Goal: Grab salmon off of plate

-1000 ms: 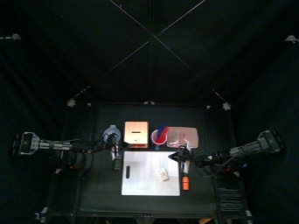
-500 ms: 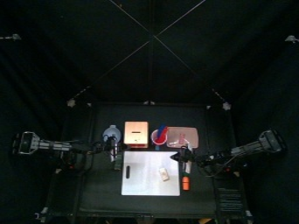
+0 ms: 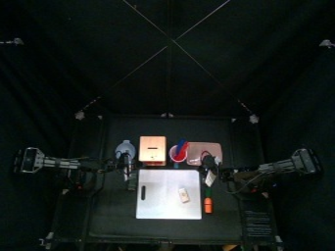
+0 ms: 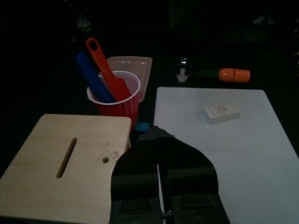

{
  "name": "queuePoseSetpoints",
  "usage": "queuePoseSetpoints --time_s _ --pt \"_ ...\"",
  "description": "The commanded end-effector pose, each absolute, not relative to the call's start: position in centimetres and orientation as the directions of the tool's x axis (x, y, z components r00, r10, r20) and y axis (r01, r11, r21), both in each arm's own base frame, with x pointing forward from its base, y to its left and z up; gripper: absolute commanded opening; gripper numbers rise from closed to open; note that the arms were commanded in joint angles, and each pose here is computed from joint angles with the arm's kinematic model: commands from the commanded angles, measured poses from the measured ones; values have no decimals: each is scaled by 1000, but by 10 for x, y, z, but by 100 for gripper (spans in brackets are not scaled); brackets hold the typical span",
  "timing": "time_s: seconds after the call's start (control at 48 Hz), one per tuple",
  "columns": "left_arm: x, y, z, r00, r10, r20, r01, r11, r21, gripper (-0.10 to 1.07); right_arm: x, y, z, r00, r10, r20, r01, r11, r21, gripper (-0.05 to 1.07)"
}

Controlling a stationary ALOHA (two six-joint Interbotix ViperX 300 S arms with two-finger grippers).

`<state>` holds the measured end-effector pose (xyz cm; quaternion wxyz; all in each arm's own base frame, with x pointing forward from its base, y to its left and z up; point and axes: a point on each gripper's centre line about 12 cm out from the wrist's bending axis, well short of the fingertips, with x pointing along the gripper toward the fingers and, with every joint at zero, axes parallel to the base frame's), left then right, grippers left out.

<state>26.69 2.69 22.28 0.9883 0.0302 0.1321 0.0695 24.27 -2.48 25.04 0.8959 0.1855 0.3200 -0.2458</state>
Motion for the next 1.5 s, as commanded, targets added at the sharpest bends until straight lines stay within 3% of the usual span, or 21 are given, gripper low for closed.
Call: queuePoseSetpoints --time_s 0.0,0.167,0.271,0.417,0.542,0.646,1.042,1.229,1.479 --pt "271 27 231 963 148 -226 -134 988 79 11 239 -44 255 602 -334 -725 698 662 274 28" --pt "271 28 232 965 152 -214 -138 987 80 11 230 -79 236 498 -311 -809 844 386 372 36" --pt "271 28 232 965 152 -215 -139 987 76 11 224 -97 223 452 -312 -836 885 274 376 43" --pt "271 27 233 966 151 -211 -137 987 80 11 218 -113 207 401 -307 -863 915 166 367 63" --pt "271 27 234 966 150 -210 -136 987 83 11 219 -120 191 364 -298 -882 931 127 342 87" --pt "272 28 234 967 150 -208 -134 987 89 11 222 -126 180 344 -290 -893 939 107 326 98" --pt "271 26 234 968 142 -205 -124 988 97 11 227 -153 140 220 -255 -942 975 21 222 88" --pt "270 25 231 967 140 -211 -122 988 99 11 234 -159 131 215 -249 -944 976 20 217 81" --pt "269 25 230 967 141 -214 -122 988 99 11 236 -168 125 187 -250 -950 982 9 191 81"
